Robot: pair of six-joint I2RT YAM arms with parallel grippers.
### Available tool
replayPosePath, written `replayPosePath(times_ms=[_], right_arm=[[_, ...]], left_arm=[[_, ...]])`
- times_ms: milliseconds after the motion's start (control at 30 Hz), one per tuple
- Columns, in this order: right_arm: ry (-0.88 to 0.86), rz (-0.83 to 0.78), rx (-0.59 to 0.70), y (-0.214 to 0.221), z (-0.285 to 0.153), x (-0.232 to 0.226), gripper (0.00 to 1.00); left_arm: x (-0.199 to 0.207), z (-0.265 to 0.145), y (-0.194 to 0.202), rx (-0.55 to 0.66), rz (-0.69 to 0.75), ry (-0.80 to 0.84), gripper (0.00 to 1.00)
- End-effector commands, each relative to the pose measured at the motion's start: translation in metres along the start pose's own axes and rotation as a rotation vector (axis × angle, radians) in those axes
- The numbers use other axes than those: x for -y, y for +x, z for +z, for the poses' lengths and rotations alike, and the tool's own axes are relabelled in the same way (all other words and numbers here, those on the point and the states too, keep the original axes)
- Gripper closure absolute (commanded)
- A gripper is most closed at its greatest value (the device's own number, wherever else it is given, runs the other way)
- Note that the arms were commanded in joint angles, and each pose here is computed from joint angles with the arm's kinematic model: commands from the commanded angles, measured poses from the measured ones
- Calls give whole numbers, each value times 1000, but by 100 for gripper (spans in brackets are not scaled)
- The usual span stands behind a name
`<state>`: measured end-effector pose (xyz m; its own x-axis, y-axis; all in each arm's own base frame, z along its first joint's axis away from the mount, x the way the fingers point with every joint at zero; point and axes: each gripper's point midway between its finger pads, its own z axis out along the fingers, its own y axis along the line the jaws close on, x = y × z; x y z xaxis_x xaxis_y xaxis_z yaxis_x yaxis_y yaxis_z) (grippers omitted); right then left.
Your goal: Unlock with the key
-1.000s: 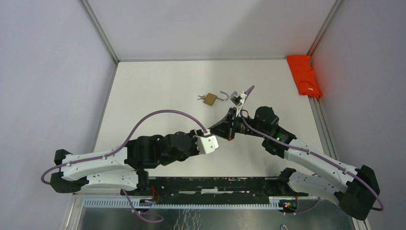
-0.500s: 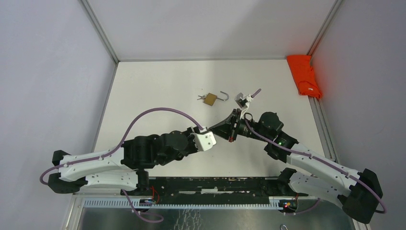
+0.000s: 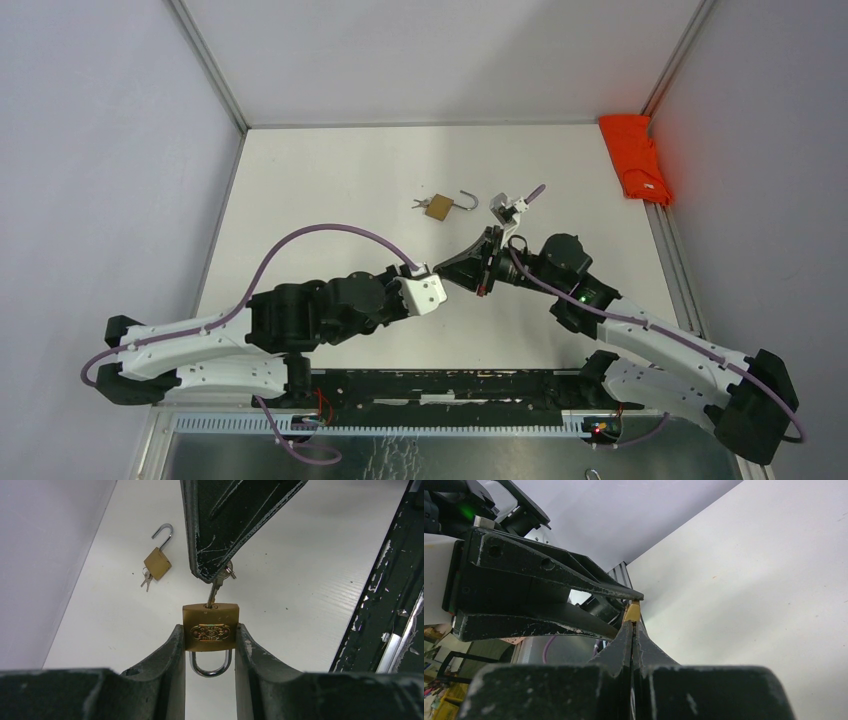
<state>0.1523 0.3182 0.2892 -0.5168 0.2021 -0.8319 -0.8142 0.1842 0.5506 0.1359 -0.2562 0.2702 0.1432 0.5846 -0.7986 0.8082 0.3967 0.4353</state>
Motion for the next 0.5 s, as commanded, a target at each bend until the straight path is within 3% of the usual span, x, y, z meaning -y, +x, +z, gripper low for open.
replayPosePath(times_ms=[0,467], right_arm=[[-65,-12,0,-5,5,-15,100],[-90,-9,3,-7,7,-21,100]], left_arm=[[-3,-11,-46,166,-93,31,98],[-2,-11,-48,175,-95,37,98]])
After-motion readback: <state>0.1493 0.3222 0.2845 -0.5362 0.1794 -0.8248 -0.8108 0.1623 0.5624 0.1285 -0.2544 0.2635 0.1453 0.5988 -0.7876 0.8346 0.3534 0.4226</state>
